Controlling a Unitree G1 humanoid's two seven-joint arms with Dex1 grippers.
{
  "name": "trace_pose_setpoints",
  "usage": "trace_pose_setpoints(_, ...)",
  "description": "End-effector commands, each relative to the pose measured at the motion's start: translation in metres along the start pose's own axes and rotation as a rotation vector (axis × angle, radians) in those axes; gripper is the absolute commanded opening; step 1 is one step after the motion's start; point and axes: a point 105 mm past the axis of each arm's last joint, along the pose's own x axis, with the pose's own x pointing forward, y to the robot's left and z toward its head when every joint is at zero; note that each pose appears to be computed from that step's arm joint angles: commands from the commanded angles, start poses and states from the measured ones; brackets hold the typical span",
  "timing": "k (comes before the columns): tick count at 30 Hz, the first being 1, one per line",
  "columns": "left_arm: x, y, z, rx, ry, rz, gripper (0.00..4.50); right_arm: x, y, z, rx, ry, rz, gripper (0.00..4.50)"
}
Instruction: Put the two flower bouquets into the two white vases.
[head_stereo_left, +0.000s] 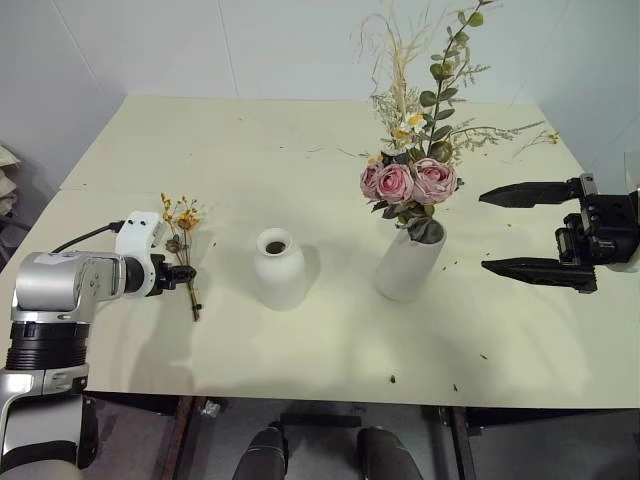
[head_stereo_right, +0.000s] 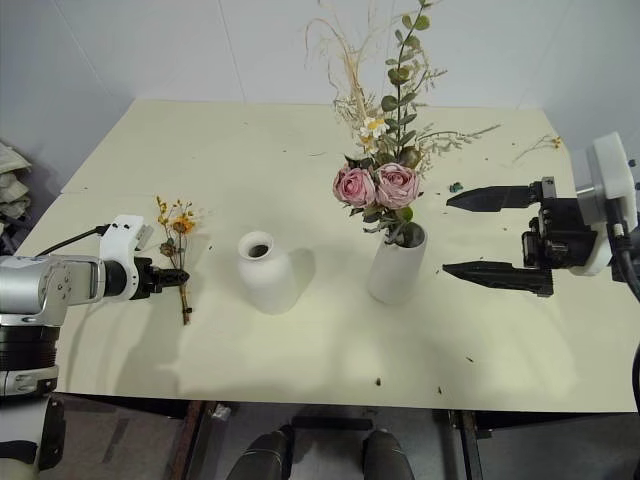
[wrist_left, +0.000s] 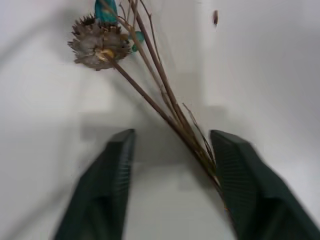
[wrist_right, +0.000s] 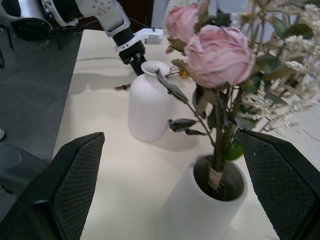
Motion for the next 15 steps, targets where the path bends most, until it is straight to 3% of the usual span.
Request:
trace_pose_setpoints(1, 0.001, 0.002, 0.000, 0.003, 0.007, -0.012, 1.18, -0.011, 0.000, 0.011, -0.044, -0.029, -0.029, 4.50)
trace_pose_setpoints(5, 0.002, 0.003, 0.006, -0.001, -0.026, -0.005, 0.03, -0.012, 0.004, 0.008, -0.004, -0.036, -0.033, 4.50)
trace_pose_setpoints(12, -0.005, -0.006, 0.039, -0.047, -0.237, -0.070, 0.03, -0.012, 0.003, 0.001, 0.015, -0.049, -0.075, 4.50)
trace_pose_setpoints(14, -0.010, -0.005, 0.052, -0.060, -0.334, -0.084, 0.03, -0.012, 0.001, 0.000, 0.013, -0.054, -0.090, 4.50)
trace_pose_setpoints(15, -0.020, -0.011, 0.073, -0.056, -0.495, -0.148, 0.03, -0.011, 0.000, -0.001, 0.015, -0.058, -0.094, 4.50)
